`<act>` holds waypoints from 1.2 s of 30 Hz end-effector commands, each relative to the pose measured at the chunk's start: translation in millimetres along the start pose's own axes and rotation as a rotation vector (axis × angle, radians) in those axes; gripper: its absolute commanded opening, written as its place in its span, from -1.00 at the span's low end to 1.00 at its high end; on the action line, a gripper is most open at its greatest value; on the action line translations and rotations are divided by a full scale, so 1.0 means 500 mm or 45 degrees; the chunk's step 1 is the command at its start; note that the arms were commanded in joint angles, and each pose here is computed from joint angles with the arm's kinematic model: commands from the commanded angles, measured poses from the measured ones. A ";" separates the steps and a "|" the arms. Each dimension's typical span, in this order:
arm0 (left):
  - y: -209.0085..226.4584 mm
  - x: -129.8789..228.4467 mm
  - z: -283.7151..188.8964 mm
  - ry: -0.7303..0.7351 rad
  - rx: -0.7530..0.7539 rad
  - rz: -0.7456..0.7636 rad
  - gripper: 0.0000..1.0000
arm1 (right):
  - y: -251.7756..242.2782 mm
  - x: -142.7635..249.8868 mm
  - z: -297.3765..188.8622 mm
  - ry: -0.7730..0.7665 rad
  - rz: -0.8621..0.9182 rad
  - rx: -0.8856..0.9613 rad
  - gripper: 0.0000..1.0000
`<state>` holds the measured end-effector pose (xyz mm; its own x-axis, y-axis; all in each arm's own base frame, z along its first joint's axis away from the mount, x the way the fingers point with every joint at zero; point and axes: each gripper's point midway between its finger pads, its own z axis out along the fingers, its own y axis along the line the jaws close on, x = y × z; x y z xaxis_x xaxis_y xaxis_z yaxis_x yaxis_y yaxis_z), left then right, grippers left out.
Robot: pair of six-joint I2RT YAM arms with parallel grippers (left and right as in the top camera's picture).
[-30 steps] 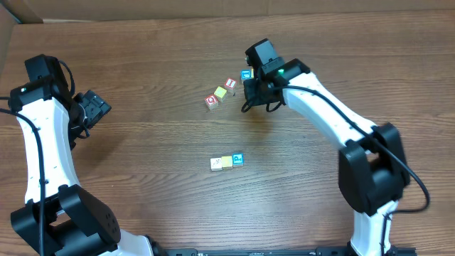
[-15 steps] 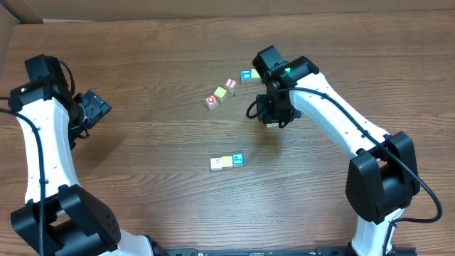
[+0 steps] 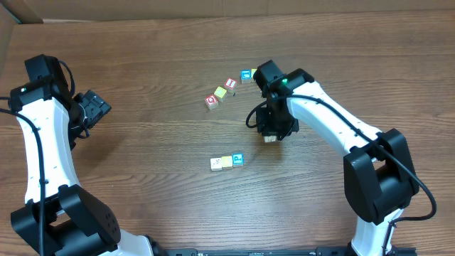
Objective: Flip 4 blocks
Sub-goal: 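Carry the green Z block forward toward the P block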
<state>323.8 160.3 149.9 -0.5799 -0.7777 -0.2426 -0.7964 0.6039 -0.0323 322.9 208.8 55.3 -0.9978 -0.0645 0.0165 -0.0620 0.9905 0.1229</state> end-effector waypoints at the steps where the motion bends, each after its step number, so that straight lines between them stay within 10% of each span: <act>1: -0.002 -0.006 -0.008 -0.019 0.007 -0.010 0.99 | 0.022 0.018 0.008 0.003 -0.027 -0.030 -0.53; 36: -0.002 -0.006 -0.008 -0.019 0.007 -0.010 0.99 | 0.054 0.066 0.026 0.062 -0.038 -0.016 -0.53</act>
<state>323.7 160.3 149.9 -0.5799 -0.7777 -0.2427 -0.7965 0.6038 -0.0319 292.1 232.1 43.0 -0.9933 -0.0962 0.0646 -0.0876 0.9883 0.1246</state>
